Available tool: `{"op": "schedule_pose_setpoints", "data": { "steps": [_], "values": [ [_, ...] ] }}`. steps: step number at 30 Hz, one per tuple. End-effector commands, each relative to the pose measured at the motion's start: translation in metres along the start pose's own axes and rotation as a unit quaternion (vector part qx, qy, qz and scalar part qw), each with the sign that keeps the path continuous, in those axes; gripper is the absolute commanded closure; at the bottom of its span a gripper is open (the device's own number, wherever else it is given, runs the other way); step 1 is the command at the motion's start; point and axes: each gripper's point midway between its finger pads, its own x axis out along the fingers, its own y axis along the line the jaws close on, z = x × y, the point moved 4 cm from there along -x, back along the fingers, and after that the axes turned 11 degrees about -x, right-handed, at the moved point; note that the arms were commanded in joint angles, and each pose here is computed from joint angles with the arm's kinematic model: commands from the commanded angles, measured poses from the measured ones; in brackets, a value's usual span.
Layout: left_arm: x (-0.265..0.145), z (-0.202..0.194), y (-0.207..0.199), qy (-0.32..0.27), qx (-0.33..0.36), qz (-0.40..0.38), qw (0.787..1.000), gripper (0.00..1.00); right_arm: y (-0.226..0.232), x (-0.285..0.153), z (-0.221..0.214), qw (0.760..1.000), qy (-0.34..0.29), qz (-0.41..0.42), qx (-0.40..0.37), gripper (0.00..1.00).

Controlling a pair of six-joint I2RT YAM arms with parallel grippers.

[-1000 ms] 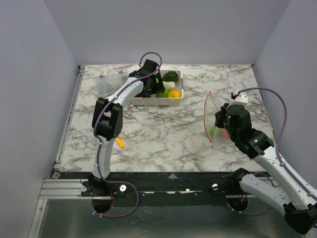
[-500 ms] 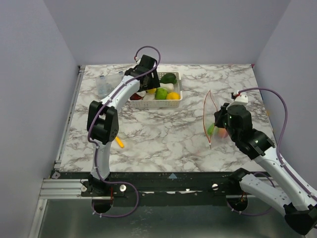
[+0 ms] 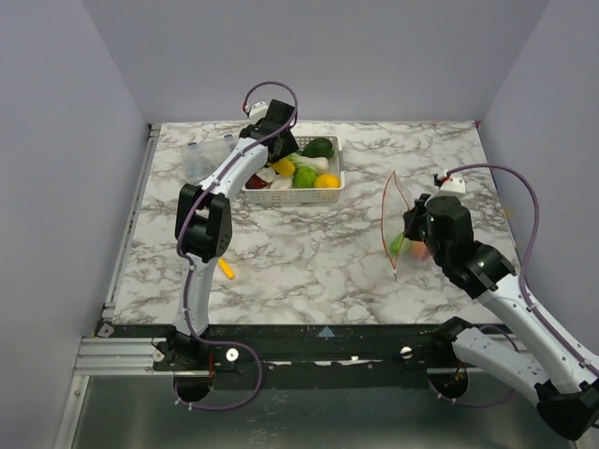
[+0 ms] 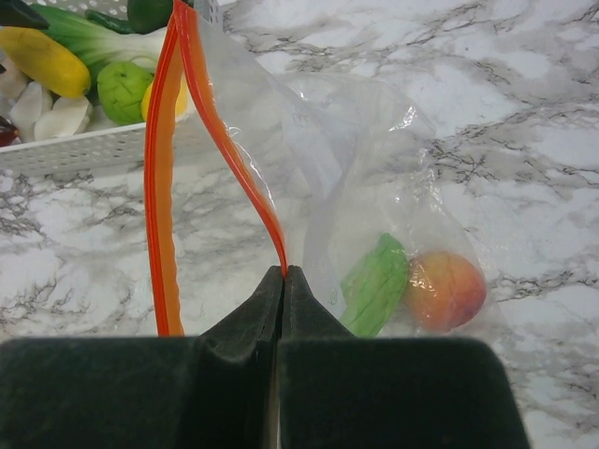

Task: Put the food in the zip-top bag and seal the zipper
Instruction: Pick up the fake fruit from the bin.

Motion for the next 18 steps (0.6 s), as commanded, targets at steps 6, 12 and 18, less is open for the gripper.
{"op": "schedule_pose_setpoints", "data": {
  "steps": [6, 12, 18],
  "values": [
    [0.027, -0.009, 0.01, 0.047, -0.122, 0.02, 0.991, 0.26, 0.003, 0.002, 0.003, 1.0, -0.005, 0.004, -0.004, 0.99],
    [0.031, -0.009, 0.004, 0.059, -0.116, -0.008, 0.991, 0.43, 0.002, 0.002, 0.002, 1.0, -0.005, 0.002, -0.004, 0.99],
    [0.016, -0.004, -0.001, 0.073, -0.098, -0.039, 0.992, 0.65, 0.003, 0.003, -0.001, 1.0, 0.002, 0.002, -0.007, 0.99]
  ]
}}
